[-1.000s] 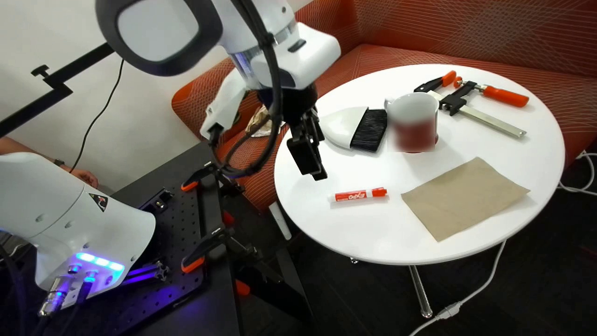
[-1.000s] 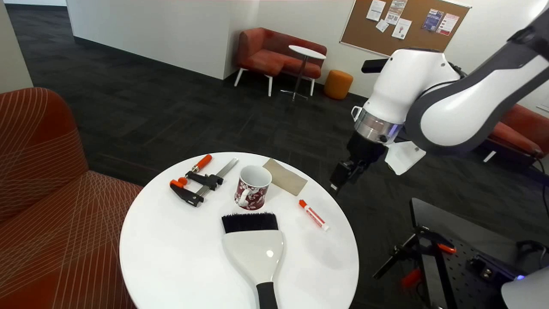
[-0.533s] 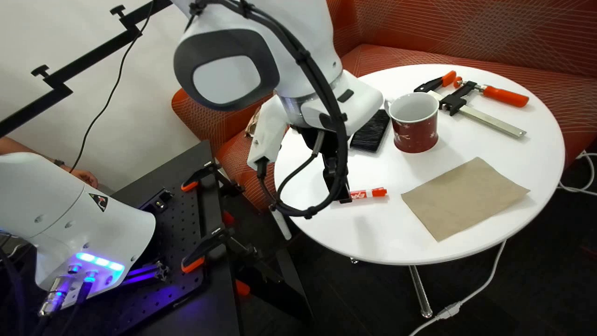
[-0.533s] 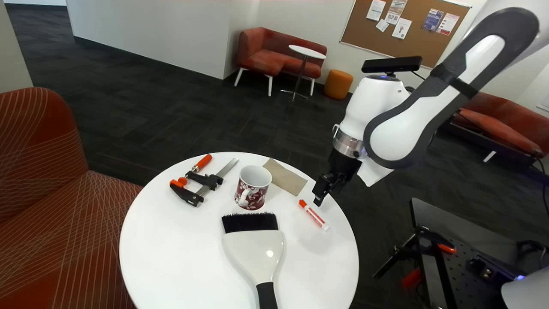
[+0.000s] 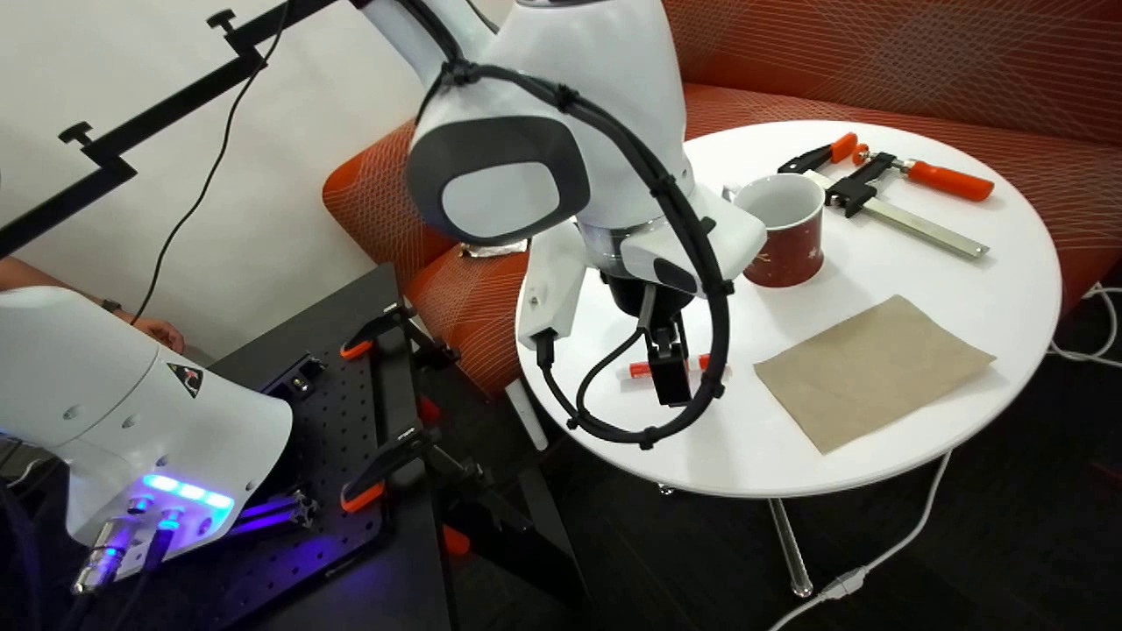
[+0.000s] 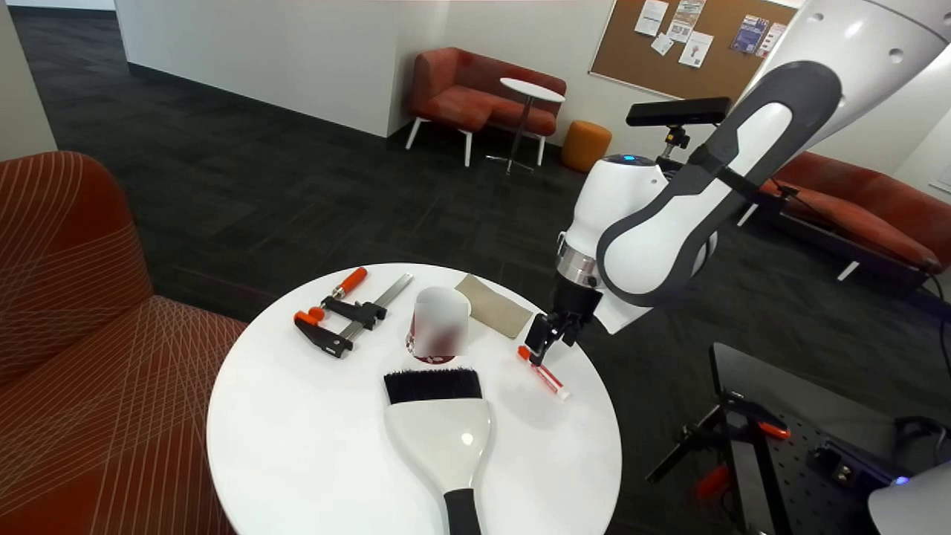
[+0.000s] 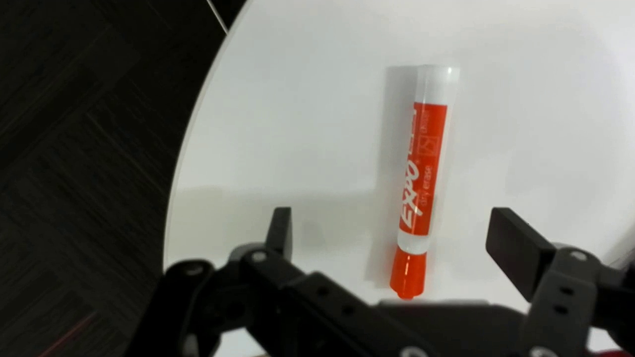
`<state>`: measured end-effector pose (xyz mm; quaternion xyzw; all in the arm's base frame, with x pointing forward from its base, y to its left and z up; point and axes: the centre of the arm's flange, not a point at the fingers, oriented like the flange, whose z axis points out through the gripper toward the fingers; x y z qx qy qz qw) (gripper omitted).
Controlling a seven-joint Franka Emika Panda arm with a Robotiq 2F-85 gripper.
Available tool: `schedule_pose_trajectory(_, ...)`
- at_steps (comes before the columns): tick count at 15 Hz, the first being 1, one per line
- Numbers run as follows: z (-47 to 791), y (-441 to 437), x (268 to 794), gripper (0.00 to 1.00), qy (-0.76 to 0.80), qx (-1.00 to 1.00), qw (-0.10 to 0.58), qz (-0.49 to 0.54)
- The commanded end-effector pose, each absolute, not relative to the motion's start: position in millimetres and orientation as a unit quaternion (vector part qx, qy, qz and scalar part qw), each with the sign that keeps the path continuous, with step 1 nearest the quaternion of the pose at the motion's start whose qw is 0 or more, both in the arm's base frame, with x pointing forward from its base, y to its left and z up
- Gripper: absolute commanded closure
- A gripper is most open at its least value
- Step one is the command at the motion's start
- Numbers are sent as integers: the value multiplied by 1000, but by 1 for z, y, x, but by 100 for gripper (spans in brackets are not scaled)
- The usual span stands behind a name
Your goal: Take the marker and place it in the cup
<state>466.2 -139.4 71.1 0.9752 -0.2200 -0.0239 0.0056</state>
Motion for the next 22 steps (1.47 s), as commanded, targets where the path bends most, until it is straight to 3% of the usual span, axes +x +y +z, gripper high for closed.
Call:
schedule_pose_trajectory(1,58,-142,475,11,-216,976,3,-18)
schedule_pose_trajectory(2,56,-142,476,28,-215,976,3,-19)
schedule_pose_trajectory(11,56,-141,481,96,-213,977,3,-18)
schedule_pose_trajectory(12,58,-140,482,99,-212,977,4,-18)
schedule_pose_trajectory(14,71,-132,483,95,-210,978,2,-16)
schedule_pose_trajectory(22,174,-80,497,95,-152,988,14,22)
